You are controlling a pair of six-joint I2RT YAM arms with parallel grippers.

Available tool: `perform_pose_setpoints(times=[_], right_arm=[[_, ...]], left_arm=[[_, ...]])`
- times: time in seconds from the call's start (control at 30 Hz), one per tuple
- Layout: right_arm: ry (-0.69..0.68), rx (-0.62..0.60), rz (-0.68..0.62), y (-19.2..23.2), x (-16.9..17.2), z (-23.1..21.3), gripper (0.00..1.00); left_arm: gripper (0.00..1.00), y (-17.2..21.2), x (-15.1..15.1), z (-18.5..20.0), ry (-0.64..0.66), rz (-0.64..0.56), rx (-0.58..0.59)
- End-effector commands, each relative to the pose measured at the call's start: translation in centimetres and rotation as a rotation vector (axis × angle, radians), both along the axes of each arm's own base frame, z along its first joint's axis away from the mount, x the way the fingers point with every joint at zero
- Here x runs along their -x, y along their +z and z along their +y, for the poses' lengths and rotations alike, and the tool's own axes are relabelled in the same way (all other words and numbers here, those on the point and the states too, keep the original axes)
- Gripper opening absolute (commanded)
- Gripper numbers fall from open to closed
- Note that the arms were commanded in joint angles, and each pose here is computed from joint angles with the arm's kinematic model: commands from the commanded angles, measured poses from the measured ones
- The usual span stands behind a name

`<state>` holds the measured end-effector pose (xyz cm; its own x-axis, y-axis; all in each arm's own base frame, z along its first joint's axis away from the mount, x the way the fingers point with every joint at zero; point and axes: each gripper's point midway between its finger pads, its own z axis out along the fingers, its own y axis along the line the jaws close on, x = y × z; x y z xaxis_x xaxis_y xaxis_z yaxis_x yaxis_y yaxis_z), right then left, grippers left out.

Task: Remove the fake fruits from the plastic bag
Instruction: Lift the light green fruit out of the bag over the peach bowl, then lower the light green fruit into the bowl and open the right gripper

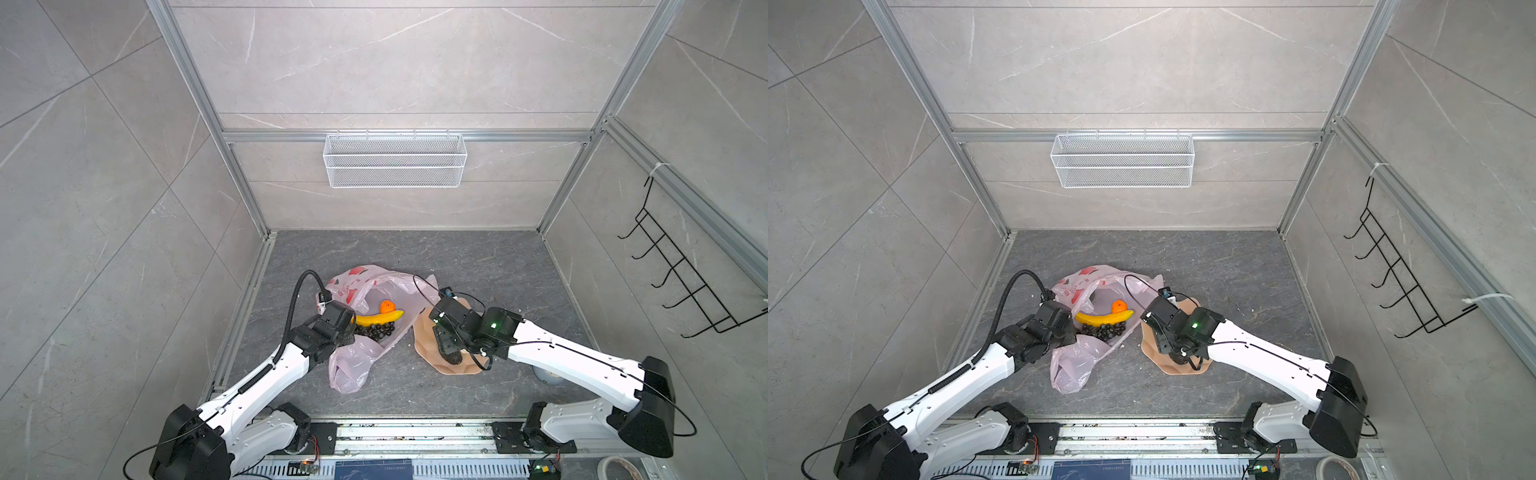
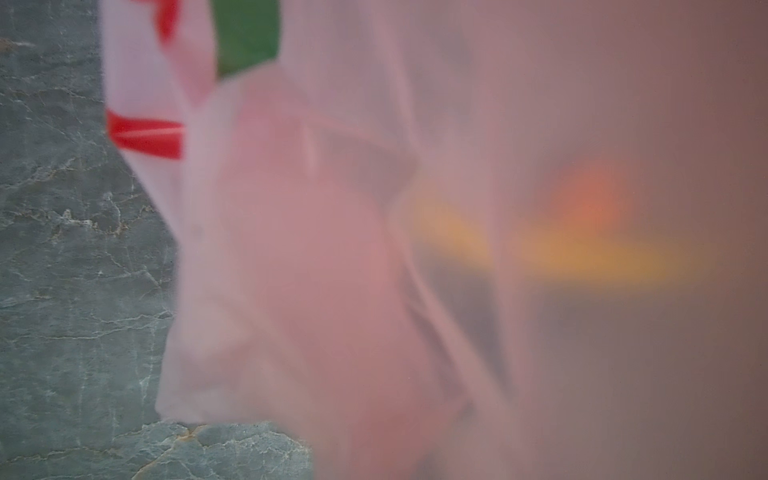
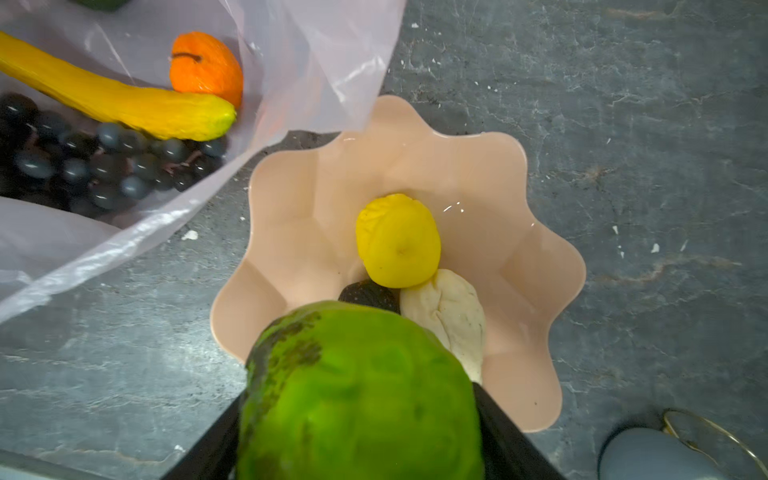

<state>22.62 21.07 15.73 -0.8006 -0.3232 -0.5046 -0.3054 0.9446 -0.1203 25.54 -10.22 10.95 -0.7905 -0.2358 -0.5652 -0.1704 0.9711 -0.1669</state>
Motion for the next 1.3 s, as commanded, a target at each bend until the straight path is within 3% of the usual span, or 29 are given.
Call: perform_pose_setpoints(times=[0.0, 0.3, 0.83, 1.27], right_arm=[[-0.011, 0.076, -0.034, -0.4, -0.1, -0.1, 0.68], [0.005, 0.201, -0.038, -3.0, -1.2, 1.6, 0.68], [-0.012, 0.404, -0.058, -5.9, -3.1, 2.3, 0.70], [-0.016, 0.474, -0.036, -7.7, -3.2, 2.2, 0.78]], left_arm=[[0.09, 2.1, -0.8, -0.4, -0.001, -0.028, 0.094], [0.09, 2.0, -1.1, 0.0, 0.018, -0.017, 0.154], [0.10, 2.1, -0.9, 0.5, 0.032, -0.024, 0.140], [0.10, 1.7, -0.8, 0.6, 0.033, -0.016, 0.135]])
